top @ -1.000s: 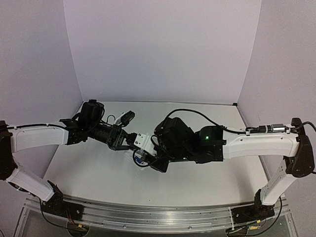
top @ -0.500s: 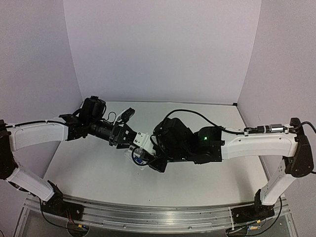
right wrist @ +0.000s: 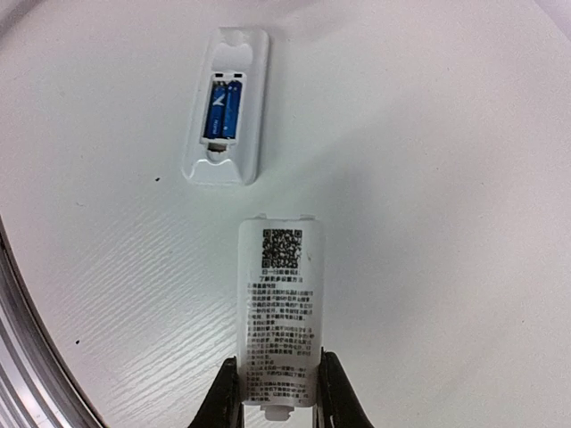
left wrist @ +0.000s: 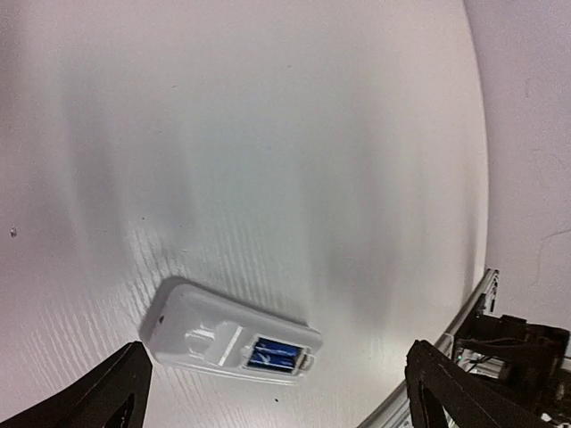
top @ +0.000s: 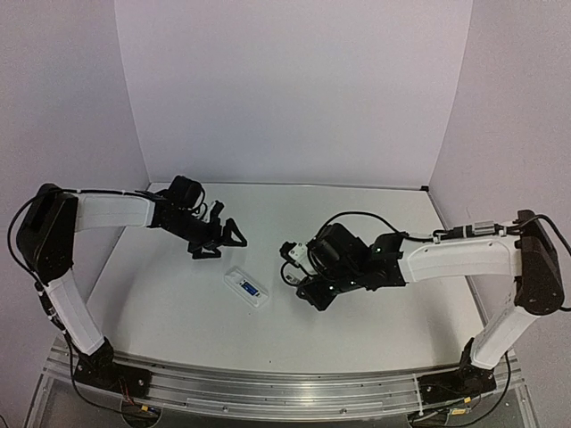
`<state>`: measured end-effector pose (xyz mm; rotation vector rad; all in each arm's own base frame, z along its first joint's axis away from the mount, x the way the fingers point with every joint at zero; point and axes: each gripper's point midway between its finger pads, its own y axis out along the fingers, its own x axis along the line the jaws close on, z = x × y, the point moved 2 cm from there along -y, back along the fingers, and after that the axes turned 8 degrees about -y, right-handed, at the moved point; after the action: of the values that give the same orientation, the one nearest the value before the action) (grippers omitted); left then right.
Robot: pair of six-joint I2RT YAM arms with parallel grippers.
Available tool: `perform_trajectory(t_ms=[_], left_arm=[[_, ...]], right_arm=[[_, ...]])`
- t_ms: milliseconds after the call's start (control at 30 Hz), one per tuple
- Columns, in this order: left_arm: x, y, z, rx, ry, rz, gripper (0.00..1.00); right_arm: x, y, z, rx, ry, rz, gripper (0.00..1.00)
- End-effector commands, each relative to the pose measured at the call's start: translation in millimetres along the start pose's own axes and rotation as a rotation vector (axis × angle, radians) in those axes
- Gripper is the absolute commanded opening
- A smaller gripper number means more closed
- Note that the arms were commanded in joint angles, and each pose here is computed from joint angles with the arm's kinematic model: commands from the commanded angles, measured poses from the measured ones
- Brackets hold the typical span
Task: Load the batteries into the remote control
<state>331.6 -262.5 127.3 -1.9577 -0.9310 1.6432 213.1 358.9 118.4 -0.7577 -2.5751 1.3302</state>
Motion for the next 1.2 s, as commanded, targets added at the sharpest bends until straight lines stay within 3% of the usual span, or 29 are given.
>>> perform_trajectory(t_ms=[0,333,533,800,1167], left_arm=[[17.6,28.3,-11.0,0.040,0.027,-0.096,1.00],[46.0,63.6,7.7,0.118,-0.043,-0.099,1.00],[31.9,68.5,35.2,0.167,-0.031,-0.068,1.00],[19.1,61.6,67.3,0.206,-0.031,-0.090,0.99],[14.4,46.8,99.4,0.186,-0.123,-0.065,0.89]], right_arm=[[-11.4,-11.6,0.8,0.001,0.041,-0.025,0.00],[-15.6,4.4,16.2,0.055,-0.055,-0.099,0.00],[-8.2,17.8,11.6,0.094,-0.052,-0.155,0.00],[-5.6,27.4,12.6,0.110,-0.076,-0.173,0.00],[6.1,32.5,22.8,0.145,-0.204,-0.256,0.00]])
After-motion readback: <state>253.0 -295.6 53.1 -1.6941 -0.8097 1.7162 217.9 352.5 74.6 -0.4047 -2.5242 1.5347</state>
